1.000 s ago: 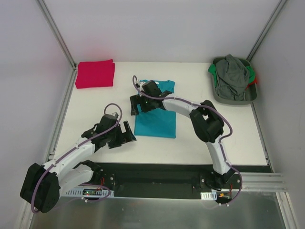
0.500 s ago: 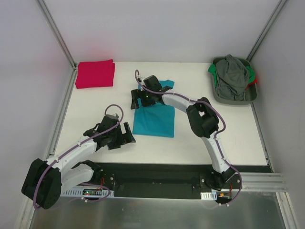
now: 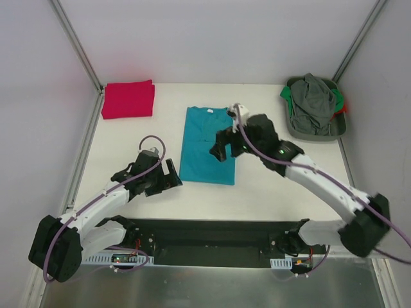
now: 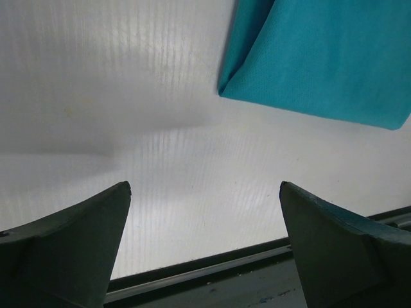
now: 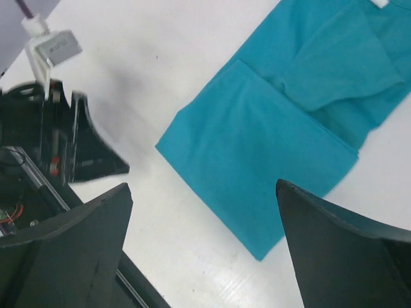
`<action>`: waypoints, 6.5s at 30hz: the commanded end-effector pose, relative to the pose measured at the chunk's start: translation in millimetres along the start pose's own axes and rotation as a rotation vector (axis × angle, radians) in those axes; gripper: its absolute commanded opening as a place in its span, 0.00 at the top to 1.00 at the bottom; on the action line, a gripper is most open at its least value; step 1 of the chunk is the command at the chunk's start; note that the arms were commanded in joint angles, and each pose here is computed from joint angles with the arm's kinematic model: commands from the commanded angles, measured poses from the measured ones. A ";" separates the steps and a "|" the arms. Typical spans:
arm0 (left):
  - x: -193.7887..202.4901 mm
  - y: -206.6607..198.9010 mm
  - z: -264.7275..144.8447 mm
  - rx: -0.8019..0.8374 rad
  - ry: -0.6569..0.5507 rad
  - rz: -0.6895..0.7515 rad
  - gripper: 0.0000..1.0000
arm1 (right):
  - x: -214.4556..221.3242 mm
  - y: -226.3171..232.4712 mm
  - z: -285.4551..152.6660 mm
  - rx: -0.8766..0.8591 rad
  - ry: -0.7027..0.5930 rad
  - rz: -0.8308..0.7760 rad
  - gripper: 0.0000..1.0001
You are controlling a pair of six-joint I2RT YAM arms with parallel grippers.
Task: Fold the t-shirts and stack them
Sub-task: Fold the folded rectangular tshirt in 1/3 of the way, then grab one side of the 2/3 rectangular tshirt with both arms, then fold the long partially folded tshirt into a neat square
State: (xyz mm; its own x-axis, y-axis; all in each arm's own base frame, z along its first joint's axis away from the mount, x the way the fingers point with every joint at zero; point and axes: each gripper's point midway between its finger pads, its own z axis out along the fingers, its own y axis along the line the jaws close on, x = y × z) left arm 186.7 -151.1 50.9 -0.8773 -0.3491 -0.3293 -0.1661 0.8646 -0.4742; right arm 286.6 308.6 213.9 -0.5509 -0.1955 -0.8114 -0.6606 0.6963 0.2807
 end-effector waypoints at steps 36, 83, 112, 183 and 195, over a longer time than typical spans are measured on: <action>-1.8 9.0 71.4 -0.159 0.221 -0.108 1.00 | 192.8 -70.0 -23.0 0.494 0.233 0.517 0.10; 7.6 5.1 37.1 -0.043 0.165 -0.028 1.00 | 206.8 -21.9 -0.2 0.271 0.318 0.433 1.00; -19.9 -43.4 -137.7 0.253 -0.226 0.024 1.00 | 175.4 146.3 -146.3 -0.553 0.342 0.432 1.00; -160.5 -139.5 50.2 0.079 -0.045 0.146 0.01 | 110.4 -111.4 -32.2 0.250 0.007 0.642 0.04; -111.8 -181.8 64.5 0.398 0.226 0.166 0.01 | 95.8 -56.9 -2.0 -0.037 0.029 0.631 0.04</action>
State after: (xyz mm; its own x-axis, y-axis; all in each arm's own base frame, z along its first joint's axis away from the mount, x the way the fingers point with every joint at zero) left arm 350.0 -269.6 129.8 -0.9287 -0.1709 -0.3292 0.0934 0.7512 -0.6535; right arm 264.3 232.0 113.7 -0.8464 0.2370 -0.4770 -0.1832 0.7114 0.6785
